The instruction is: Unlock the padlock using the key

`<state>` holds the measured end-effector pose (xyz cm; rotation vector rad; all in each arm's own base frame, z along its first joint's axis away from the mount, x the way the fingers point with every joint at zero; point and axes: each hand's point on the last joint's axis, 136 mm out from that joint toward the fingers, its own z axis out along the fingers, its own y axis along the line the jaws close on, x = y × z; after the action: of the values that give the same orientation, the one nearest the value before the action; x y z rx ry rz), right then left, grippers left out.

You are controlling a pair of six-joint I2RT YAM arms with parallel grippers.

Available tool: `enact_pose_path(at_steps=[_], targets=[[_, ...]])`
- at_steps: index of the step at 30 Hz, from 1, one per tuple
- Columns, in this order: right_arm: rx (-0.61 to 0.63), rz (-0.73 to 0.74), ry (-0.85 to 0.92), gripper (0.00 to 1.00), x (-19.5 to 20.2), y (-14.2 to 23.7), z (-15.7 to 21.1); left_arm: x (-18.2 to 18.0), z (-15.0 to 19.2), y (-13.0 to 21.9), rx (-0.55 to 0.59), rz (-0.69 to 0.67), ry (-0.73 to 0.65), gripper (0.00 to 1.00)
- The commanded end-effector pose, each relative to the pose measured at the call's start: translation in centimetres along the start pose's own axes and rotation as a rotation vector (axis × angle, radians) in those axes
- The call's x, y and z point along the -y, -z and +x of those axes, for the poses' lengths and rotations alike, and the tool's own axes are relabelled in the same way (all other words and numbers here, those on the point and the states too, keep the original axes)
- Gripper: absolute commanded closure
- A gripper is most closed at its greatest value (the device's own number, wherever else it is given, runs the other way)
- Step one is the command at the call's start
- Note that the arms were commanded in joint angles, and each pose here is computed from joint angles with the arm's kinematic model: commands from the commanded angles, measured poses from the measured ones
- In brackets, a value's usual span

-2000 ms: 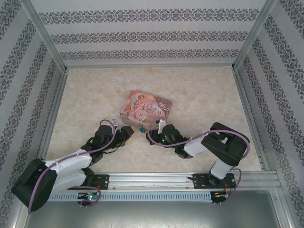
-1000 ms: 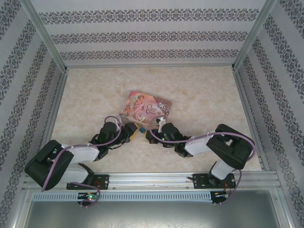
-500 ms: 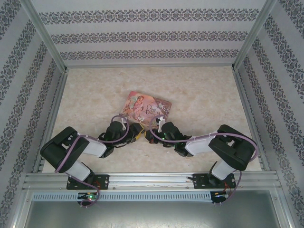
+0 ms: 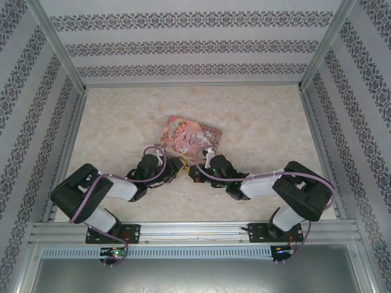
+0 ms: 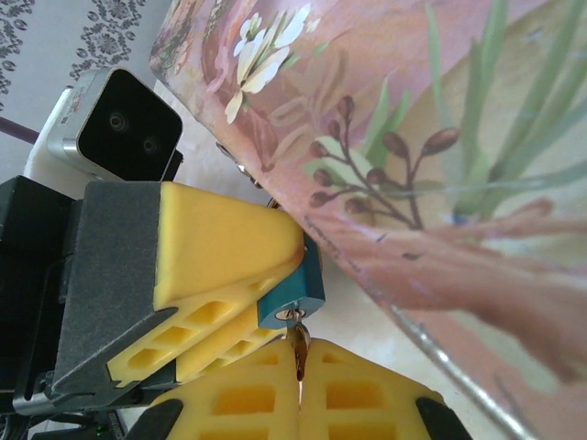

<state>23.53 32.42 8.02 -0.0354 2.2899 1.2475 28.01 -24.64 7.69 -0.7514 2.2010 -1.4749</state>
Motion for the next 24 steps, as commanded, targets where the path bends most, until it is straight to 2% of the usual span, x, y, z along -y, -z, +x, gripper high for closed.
enact_pose_path(at_steps=[1,9,16,24], targets=[[0.044,-0.066,0.009,0.91,-2.0,0.7,-1.5,1.8,0.0,0.1,0.013,0.025,-0.048,0.88],[0.079,-0.007,0.100,0.74,-1.6,2.6,-2.0,3.2,-0.3,1.0,0.034,0.020,-0.082,0.91],[0.137,0.081,0.366,0.64,-2.2,6.0,-3.6,4.5,-0.7,2.1,0.070,0.035,-0.069,0.92],[0.207,0.215,0.719,0.51,-2.9,9.9,-5.7,6.2,-1.5,3.4,0.122,0.030,-0.057,0.99]])
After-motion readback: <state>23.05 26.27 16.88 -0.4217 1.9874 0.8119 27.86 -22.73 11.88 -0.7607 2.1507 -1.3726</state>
